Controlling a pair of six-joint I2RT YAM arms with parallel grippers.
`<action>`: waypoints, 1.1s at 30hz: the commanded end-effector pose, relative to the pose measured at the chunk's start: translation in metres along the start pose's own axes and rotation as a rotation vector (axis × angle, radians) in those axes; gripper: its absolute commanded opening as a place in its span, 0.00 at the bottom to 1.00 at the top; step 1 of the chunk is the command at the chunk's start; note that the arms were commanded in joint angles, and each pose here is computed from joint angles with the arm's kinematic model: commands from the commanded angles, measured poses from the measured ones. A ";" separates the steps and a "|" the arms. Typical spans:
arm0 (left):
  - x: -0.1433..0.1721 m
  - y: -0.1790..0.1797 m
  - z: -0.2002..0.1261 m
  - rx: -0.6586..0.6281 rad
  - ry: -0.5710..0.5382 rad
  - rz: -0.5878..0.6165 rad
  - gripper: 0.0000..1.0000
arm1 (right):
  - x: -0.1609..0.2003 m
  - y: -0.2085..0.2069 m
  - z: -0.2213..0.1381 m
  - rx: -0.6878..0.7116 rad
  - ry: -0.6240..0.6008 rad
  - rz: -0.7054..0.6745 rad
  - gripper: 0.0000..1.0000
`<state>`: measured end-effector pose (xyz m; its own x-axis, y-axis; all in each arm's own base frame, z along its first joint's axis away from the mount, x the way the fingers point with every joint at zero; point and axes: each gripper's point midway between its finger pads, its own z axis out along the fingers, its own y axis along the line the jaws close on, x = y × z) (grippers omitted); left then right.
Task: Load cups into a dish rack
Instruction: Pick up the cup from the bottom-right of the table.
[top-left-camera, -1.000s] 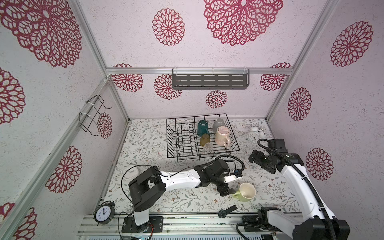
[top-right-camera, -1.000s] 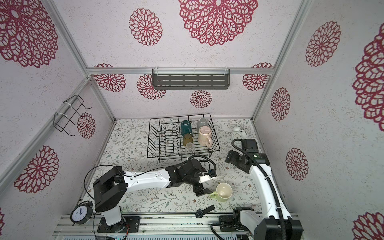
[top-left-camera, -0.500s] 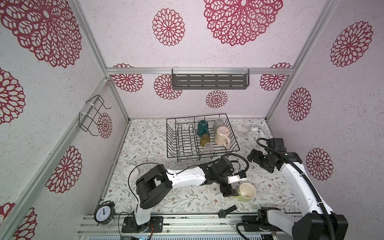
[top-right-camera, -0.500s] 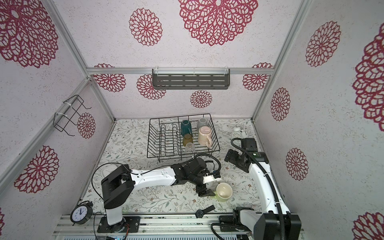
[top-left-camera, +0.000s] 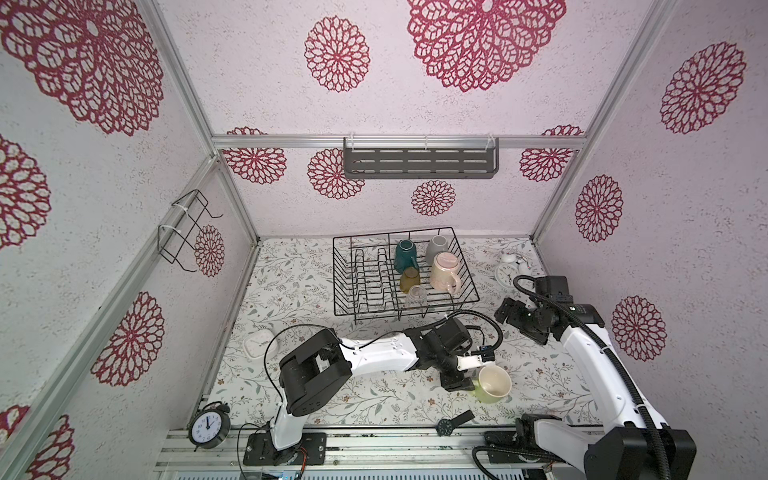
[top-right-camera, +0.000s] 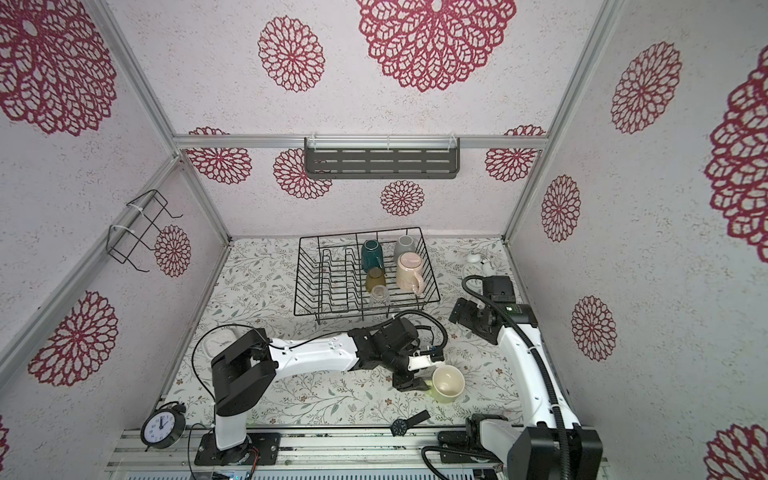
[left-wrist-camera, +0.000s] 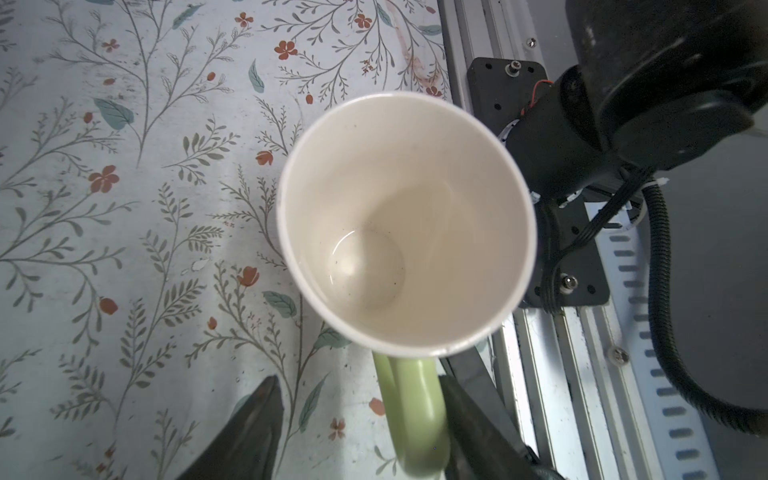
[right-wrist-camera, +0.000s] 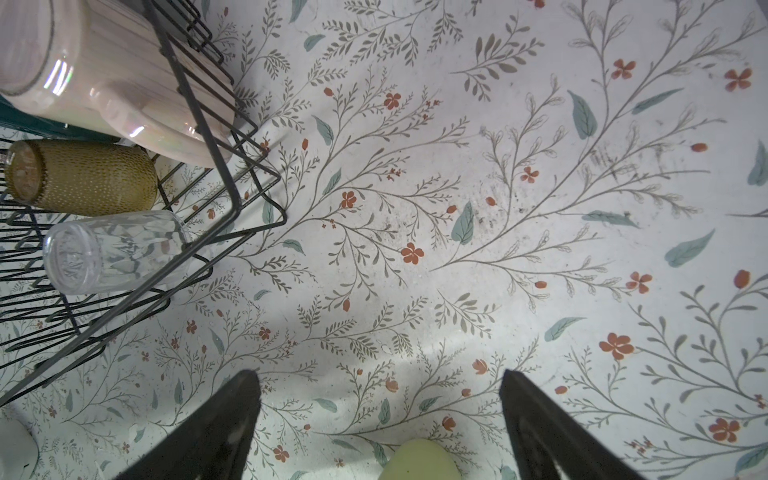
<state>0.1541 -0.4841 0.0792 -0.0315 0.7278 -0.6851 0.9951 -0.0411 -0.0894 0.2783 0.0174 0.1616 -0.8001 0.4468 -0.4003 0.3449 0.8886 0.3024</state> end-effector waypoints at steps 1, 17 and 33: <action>0.006 -0.002 0.006 0.002 0.033 0.041 0.58 | -0.013 0.002 -0.013 -0.007 -0.067 0.000 0.93; -0.013 0.008 -0.015 -0.069 -0.039 0.095 0.08 | -0.019 0.008 -0.018 -0.038 -0.105 0.002 0.93; 0.022 0.041 -0.105 -0.270 -0.178 -0.093 0.00 | 0.011 0.065 -0.008 -0.388 0.040 -0.052 0.89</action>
<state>0.1850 -0.3873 0.0838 -0.1310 0.7375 -0.6625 0.9866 0.1625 -0.0142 0.2889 0.0509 0.1757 -0.8074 0.4220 -0.4124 0.2045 0.8557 0.4753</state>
